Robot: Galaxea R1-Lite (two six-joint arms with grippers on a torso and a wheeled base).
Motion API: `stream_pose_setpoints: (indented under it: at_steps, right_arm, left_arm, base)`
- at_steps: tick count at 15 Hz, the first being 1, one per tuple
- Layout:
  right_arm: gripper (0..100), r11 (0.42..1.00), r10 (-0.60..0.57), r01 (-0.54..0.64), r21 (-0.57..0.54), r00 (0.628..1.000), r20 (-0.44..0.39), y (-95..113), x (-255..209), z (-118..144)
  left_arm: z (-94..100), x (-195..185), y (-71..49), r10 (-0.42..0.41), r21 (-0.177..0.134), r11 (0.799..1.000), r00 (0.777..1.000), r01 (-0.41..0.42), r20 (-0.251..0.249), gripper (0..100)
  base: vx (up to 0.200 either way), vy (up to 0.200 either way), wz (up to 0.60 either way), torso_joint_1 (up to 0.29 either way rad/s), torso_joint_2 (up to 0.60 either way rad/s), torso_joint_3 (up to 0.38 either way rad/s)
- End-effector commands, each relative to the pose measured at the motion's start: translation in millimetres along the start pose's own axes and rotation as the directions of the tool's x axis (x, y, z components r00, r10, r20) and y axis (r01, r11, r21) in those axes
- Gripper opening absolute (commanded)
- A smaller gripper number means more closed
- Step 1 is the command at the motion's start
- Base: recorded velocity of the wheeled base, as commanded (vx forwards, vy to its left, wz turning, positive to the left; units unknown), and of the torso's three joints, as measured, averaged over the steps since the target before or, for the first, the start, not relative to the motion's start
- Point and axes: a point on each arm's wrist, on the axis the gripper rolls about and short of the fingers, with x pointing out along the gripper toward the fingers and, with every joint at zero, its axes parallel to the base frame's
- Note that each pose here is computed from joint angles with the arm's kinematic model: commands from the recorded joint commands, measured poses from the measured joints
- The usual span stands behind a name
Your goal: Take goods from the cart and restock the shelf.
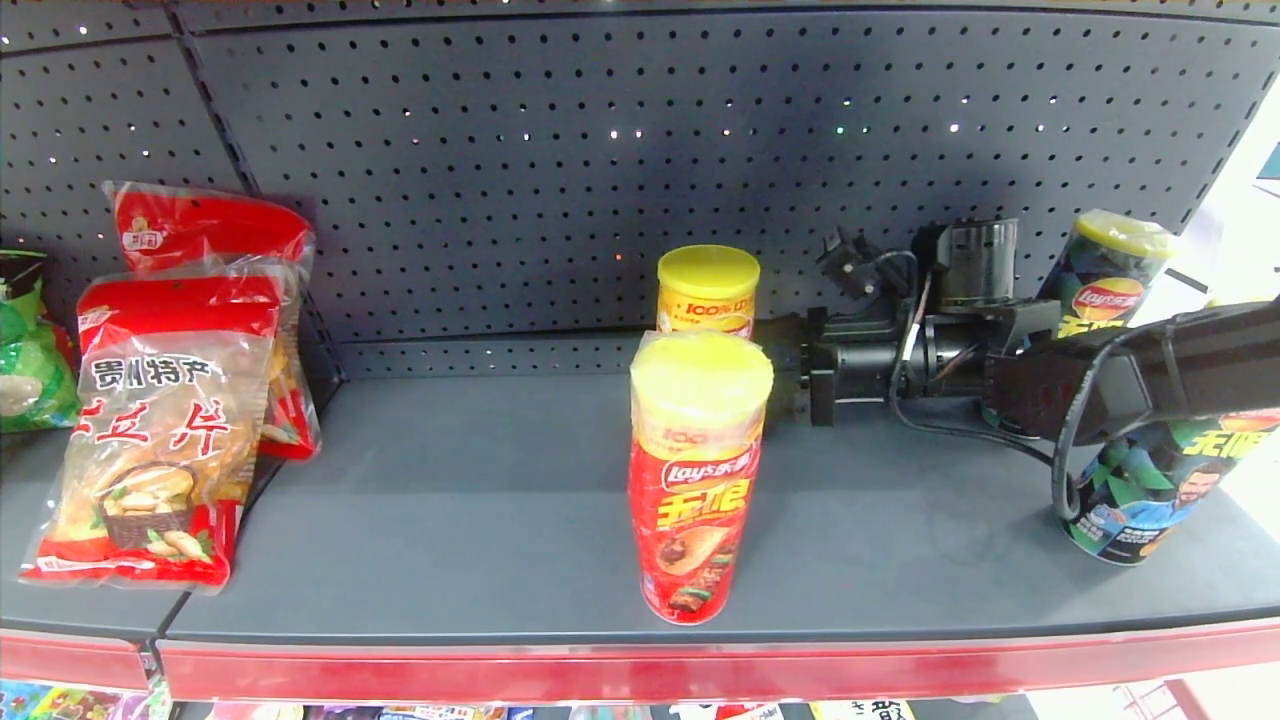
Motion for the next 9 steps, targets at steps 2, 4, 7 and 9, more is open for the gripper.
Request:
stream_pose_setpoints:
  at_steps: [2,4,7,9]
  right_arm:
    - [100,0.999,0.04,-0.04,0.006,0.999,-0.006,7,11,-2]
    - [100,0.999,0.054,-0.054,0.005,0.999,-0.007,11,15,-1]
    - [100,0.998,0.068,-0.068,0.002,0.998,-0.006,15,20,0]
    - [100,0.997,0.079,-0.079,0.002,0.997,-0.007,18,24,0]
  left_arm:
    - [0.0,0,0.0,-0.001,0.0,1.0,1.0,0.001,-0.001,100]
    - [0.0,0,0.0,-0.001,0.0,1.0,1.0,0.001,-0.001,100]
    - [0.0,0,0.0,-0.001,0.0,1.0,1.0,0.001,-0.001,100]
    - [0.0,0,0.0,-0.001,0.0,1.0,1.0,0.001,-0.001,100]
  base:
    - [0.0,0.0,0.0,0.0,0.0,0.0]
    - [0.0,0.0,0.0,0.0,0.0,0.0]
    - [0.0,0.0,0.0,0.0,0.0,0.0]
    - [0.0,0.0,0.0,0.0,0.0,0.0]
